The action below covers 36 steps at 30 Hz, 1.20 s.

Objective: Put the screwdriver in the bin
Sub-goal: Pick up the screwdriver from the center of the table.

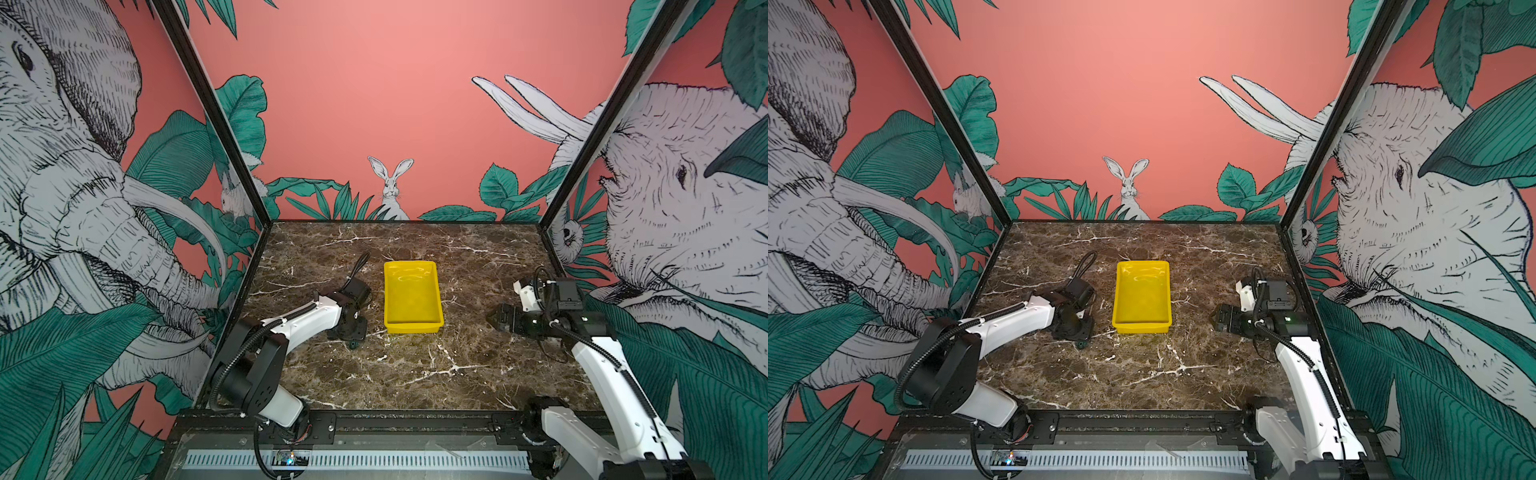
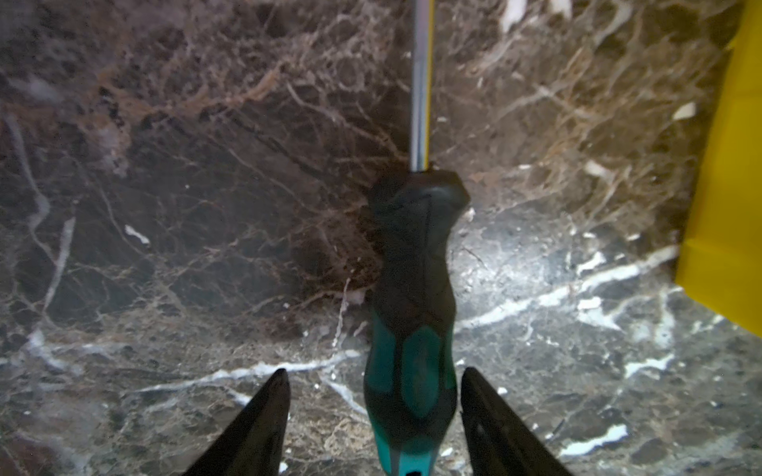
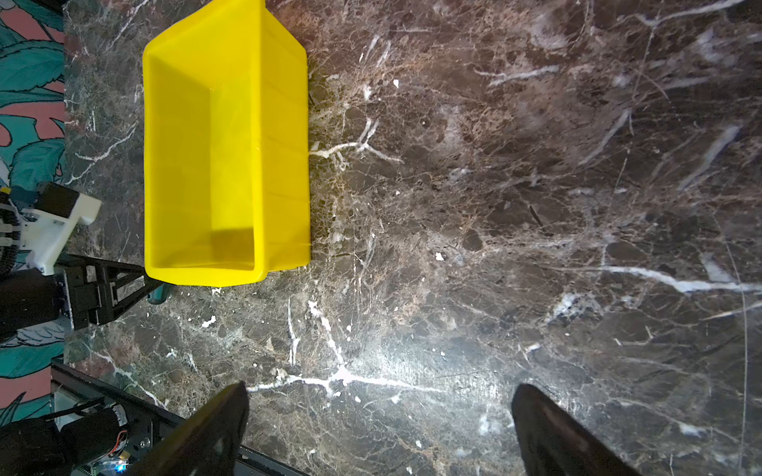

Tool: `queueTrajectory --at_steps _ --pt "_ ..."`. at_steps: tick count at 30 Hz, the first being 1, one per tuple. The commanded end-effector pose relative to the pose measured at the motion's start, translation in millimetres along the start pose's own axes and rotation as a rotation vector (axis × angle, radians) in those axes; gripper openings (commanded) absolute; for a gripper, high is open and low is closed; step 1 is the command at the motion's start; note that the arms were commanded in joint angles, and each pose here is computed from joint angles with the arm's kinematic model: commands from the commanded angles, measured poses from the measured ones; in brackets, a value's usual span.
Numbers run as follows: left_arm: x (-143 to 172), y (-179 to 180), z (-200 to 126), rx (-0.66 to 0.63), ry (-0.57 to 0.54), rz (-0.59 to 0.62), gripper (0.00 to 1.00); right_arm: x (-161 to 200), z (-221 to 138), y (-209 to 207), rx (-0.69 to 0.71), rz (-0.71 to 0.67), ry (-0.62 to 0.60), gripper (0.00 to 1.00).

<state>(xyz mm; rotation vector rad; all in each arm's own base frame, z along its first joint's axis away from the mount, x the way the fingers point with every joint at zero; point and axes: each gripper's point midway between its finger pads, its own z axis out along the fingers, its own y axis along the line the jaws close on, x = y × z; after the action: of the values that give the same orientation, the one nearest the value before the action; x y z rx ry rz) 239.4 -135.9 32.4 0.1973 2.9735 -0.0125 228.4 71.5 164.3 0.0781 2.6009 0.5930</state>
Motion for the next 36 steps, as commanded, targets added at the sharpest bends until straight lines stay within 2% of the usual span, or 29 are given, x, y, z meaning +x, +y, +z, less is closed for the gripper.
queueTrajectory --at_steps 1,9,14,21,32,36 --pt "-7.1 -2.0 -5.2 -0.010 -0.006 0.000 0.64 0.7 -2.5 7.3 -0.031 -0.016 0.016 0.99" --pt "-15.6 0.1 -7.0 -0.041 -0.012 0.020 0.56 -2.0 -2.4 9.3 -0.037 -0.013 0.009 0.99" --pt "-14.2 0.1 -5.3 -0.045 0.003 0.024 0.55 -2.9 -2.1 11.4 -0.046 -0.011 0.010 0.99" --pt "-10.4 1.9 -4.7 -0.046 0.003 0.008 0.44 -6.6 -1.9 11.9 -0.043 -0.021 0.009 0.99" --pt "-15.0 0.0 -1.6 -0.054 0.017 0.038 0.45 -6.1 1.4 14.8 -0.040 -0.053 0.041 0.99" --pt "-14.6 -1.9 0.4 -0.044 0.018 0.041 0.41 -6.7 2.0 14.0 -0.031 -0.064 0.044 0.99"
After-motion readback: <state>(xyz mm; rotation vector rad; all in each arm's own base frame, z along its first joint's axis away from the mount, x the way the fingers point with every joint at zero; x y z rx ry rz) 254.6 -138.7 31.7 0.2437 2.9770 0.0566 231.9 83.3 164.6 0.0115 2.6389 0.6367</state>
